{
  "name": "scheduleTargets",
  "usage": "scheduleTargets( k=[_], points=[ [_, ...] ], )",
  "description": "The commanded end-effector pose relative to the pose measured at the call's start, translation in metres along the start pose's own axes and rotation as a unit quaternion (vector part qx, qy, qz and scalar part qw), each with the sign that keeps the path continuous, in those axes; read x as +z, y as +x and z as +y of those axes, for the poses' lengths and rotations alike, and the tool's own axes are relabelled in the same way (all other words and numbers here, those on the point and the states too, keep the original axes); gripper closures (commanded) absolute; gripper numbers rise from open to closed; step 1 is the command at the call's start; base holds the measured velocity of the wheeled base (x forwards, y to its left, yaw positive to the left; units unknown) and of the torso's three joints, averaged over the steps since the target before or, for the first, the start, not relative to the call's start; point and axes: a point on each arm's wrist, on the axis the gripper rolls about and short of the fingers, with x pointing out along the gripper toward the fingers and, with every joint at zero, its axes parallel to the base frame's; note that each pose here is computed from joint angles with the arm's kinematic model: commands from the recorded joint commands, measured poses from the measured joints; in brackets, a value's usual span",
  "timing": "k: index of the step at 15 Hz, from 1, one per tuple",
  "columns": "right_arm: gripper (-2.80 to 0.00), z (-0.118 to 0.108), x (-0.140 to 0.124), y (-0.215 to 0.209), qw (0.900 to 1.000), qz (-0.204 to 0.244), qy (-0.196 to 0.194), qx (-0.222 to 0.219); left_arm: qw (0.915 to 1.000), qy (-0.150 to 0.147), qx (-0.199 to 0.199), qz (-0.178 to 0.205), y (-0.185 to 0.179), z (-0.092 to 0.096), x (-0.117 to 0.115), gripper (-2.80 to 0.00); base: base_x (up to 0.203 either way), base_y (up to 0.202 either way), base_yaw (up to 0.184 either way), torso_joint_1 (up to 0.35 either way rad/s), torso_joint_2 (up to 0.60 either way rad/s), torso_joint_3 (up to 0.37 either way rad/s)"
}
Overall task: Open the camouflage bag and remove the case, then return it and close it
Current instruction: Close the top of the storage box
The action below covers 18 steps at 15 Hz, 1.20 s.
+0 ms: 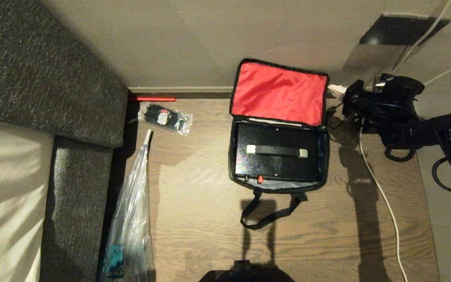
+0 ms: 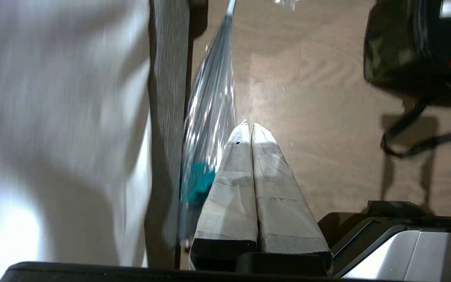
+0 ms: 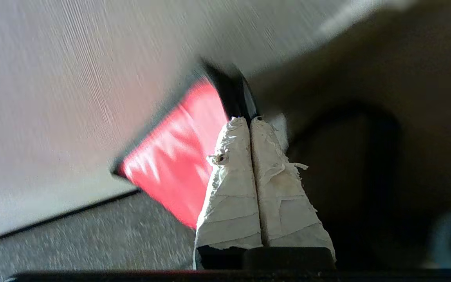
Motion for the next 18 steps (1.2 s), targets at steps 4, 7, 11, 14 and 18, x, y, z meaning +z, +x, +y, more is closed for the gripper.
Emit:
scheduleTargets(
  k=[4, 7, 11, 14, 18],
  points=[
    [0.00, 0.000, 0.000, 0.000, 1.000, 0.001, 0.002, 0.002, 1.0000, 0.000, 0.000, 0.001, 0.000, 0.000, 0.000, 0.00, 0.095, 0.000, -0.001, 0.000, 0.00, 0.001],
    [0.00, -0.005, -0.001, 0.000, 1.000, 0.003, 0.005, -0.001, 1.0000, 0.000, 0.000, 0.001, 0.000, 0.000, 0.000, 0.00, 0.000, 0.000, 0.000, 0.000, 0.00, 0.000],
    [0.00, -0.014, -0.007, -0.001, 1.000, 0.008, 0.012, -0.012, 1.0000, 0.000, 0.000, 0.001, 0.000, 0.000, 0.000, 0.00, 0.000, 0.000, 0.000, 0.000, 0.00, 0.000],
    [0.00, -0.029, 0.000, -0.007, 1.000, 0.010, 0.001, -0.021, 1.0000, 0.000, 0.000, 0.001, 0.000, 0.000, 0.000, 0.00, 0.000, 0.000, 0.000, 0.000, 0.00, 0.000],
    [0.00, -0.041, 0.022, -0.026, 0.999, 0.014, -0.011, -0.033, 1.0000, 0.000, 0.000, 0.001, 0.000, 0.000, 0.000, 0.00, 0.000, 0.000, 0.000, 0.000, 0.00, 0.000]
  ],
)
